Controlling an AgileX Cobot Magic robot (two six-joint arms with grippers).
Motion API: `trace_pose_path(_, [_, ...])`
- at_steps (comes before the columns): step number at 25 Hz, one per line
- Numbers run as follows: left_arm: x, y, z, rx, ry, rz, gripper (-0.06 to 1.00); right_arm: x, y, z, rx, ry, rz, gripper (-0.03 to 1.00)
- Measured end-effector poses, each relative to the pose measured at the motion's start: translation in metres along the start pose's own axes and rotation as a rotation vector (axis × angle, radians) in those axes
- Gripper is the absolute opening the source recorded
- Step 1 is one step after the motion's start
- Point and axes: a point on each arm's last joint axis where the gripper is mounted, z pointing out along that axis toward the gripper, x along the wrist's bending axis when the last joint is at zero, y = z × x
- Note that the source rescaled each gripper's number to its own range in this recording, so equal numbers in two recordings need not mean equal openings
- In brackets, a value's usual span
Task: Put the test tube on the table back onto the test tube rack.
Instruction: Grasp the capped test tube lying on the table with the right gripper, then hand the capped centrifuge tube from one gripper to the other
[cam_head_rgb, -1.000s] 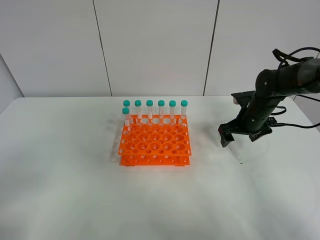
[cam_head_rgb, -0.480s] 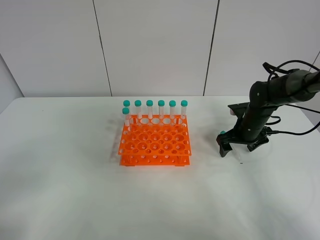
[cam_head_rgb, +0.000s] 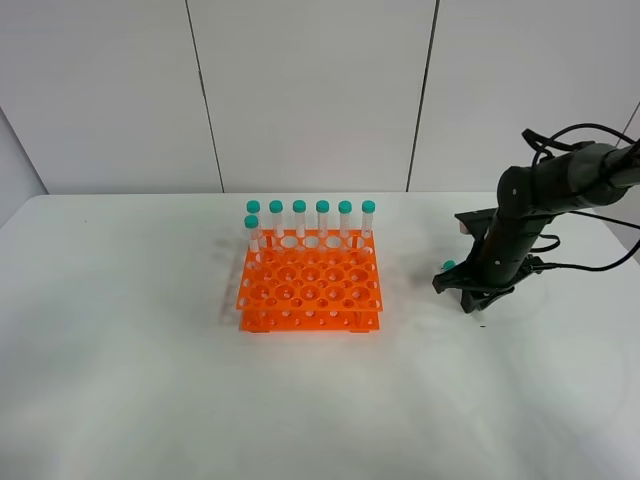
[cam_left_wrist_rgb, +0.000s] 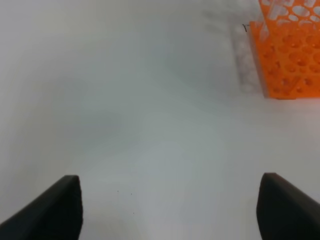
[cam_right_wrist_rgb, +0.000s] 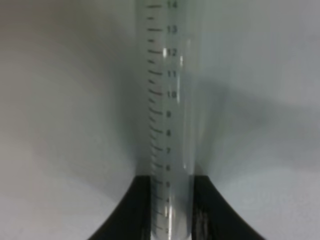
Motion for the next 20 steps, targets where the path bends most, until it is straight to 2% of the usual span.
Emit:
trace_pose_path(5, [0.000, 0.000, 0.000, 0.000, 0.000, 0.000, 1.00, 0.000, 0.001, -0.019, -0.015, -0.001, -0.011, 0.01])
trace_pose_path(11, [0.000, 0.000, 0.000, 0.000, 0.000, 0.000, 1.00, 0.003, -0.007, -0.121, -0.153, 0.003, -0.014, 0.01])
trace_pose_path(15, [0.000, 0.000, 0.000, 0.000, 0.000, 0.000, 1.00, 0.006, -0.033, -0.189, -0.210, 0.021, -0.012, 0.01])
trace_pose_path(20, [0.000, 0.000, 0.000, 0.000, 0.000, 0.000, 1.00, 0.012, -0.066, -0.243, -0.274, 0.059, -0.054, 0.01])
